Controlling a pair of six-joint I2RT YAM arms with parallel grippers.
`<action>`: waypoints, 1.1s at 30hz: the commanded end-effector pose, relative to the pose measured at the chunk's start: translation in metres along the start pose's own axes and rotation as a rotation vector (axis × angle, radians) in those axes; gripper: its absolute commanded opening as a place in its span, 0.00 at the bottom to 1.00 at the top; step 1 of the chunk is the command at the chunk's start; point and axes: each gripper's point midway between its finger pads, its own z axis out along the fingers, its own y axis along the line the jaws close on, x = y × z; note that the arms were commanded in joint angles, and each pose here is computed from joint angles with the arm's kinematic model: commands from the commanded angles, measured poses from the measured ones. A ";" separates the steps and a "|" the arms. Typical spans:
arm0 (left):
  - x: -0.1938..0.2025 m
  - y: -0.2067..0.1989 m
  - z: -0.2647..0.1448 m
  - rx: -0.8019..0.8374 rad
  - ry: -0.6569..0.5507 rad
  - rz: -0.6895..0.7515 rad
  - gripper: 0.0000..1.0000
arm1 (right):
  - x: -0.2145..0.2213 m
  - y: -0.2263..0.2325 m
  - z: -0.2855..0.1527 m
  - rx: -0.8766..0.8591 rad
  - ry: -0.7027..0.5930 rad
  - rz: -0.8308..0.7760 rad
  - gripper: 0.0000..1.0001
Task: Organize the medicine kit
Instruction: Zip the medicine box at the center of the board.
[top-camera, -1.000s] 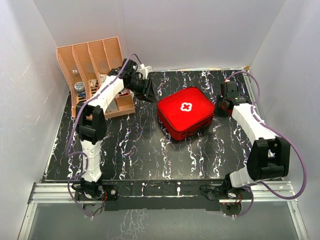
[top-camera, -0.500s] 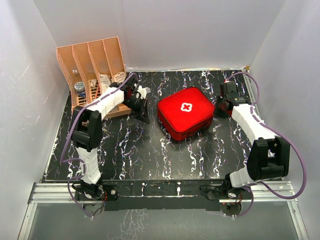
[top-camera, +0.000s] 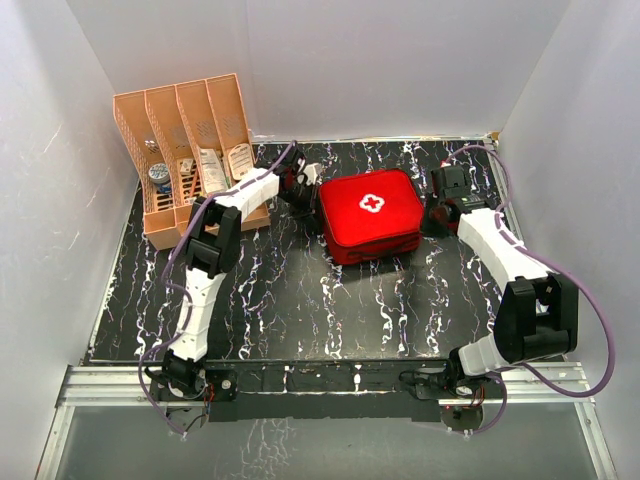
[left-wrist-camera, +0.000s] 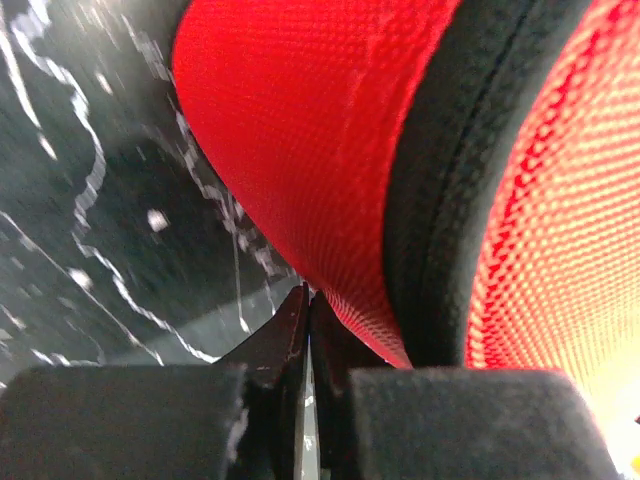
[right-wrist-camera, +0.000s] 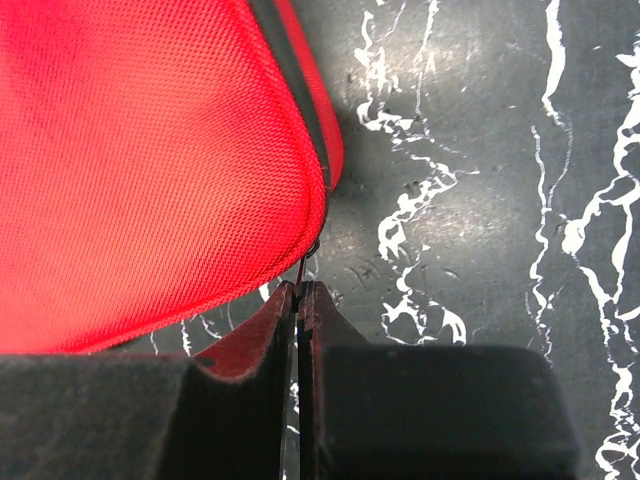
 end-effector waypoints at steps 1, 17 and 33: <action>-0.046 -0.019 -0.007 0.012 -0.110 0.040 0.00 | -0.015 0.030 -0.021 -0.094 -0.094 0.017 0.00; -0.104 -0.026 0.003 0.046 -0.249 0.166 0.00 | 0.064 0.100 -0.021 -0.198 0.049 -0.039 0.00; -0.091 -0.043 0.012 0.123 -0.204 0.219 0.00 | 0.088 0.190 -0.010 -0.311 0.109 -0.201 0.00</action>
